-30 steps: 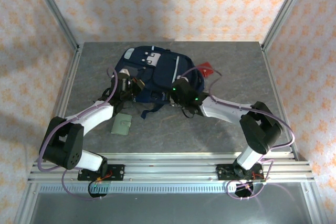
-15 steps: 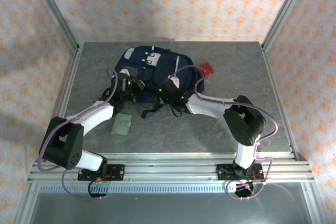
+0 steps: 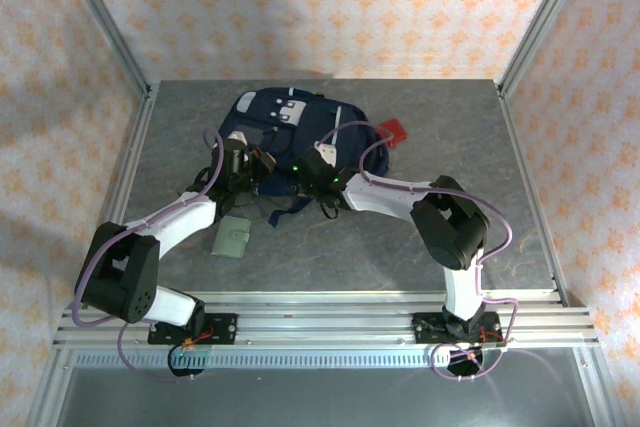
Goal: Pack books, pencil case, and school supplies into a backpack
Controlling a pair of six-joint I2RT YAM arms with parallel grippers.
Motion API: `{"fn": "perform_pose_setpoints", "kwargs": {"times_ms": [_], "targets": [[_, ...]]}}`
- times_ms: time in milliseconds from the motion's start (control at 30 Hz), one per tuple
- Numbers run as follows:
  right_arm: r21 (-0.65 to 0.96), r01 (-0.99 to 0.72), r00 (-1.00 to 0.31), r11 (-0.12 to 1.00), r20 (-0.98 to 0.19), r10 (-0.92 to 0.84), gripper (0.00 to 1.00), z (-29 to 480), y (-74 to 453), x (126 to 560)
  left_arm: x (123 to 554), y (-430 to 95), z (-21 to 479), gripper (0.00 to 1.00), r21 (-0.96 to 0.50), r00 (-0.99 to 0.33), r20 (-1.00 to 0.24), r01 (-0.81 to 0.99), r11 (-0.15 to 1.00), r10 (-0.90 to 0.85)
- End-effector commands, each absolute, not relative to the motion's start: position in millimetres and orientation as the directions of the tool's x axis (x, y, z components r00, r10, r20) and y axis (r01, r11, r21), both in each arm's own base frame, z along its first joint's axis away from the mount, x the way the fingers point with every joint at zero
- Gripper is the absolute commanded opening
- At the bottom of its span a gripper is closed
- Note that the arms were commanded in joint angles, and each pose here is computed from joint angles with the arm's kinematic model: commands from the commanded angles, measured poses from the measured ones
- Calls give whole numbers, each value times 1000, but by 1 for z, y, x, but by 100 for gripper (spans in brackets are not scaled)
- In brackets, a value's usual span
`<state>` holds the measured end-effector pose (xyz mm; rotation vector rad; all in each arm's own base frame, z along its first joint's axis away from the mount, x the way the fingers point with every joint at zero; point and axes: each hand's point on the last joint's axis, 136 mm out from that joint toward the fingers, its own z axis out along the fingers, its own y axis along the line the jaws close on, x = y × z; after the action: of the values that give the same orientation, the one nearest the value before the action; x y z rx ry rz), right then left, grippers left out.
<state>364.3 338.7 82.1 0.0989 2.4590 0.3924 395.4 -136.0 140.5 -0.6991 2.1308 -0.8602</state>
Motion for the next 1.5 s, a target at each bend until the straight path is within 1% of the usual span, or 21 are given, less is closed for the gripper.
{"fn": "perform_pose_setpoints", "kwargs": {"times_ms": [0,100,167,333,400,467,600,733,867,900,967,1033,1133,1267,1333,1467], "targets": [[251,6,-777,968,-608,163,0,90,321,366,404,-135,176,0,-763,-544,-486,-116,635,-684],[235,9,-801,972,-580,147,0,84,300,356,405,-126,171,0,-727,-534,-517,-139,673,-669],[207,27,-808,978,-572,144,0,79,276,352,406,-119,166,0,-708,-533,-528,-155,689,-662],[112,110,-804,988,-574,155,0,73,205,353,408,-111,161,0,-663,-534,-560,-170,730,-633],[98,118,-793,988,-589,153,0,78,190,356,410,-112,159,0,-658,-540,-562,-167,734,-627],[111,60,-782,992,-613,116,0,89,195,358,414,-115,158,0,-653,-548,-568,-155,742,-614],[144,-60,-793,988,-608,40,0,97,220,351,428,-121,161,0,-630,-560,-599,-112,769,-572],[161,-222,-802,962,-591,-86,0,98,262,328,448,-118,169,0,-558,-546,-663,-97,824,-513],[255,-334,-801,907,-585,-130,0,105,312,312,469,-114,186,0,-493,-507,-731,-70,867,-456],[282,-352,-800,893,-586,-131,0,108,323,311,474,-114,192,3,-488,-499,-739,-68,870,-453],[343,-376,-795,861,-596,-109,0,115,343,313,478,-114,199,20,-487,-491,-744,-67,871,-454],[388,-381,-790,839,-608,-77,0,123,355,318,474,-118,203,36,-514,-496,-729,-60,856,-472],[412,-375,-784,831,-619,-47,0,129,363,325,452,-125,196,48,-581,-526,-674,-55,812,-518],[428,-384,-785,818,-618,-45,0,131,368,326,413,-134,178,54,-603,-564,-636,-63,795,-527],[428,-388,-785,816,-618,-49,0,131,369,325,392,-137,164,56,-610,-581,-608,-95,787,-542],[432,-390,-784,813,-619,-47,0,132,367,324,366,-147,144,63,-653,-576,-567,-121,747,-589]]}}
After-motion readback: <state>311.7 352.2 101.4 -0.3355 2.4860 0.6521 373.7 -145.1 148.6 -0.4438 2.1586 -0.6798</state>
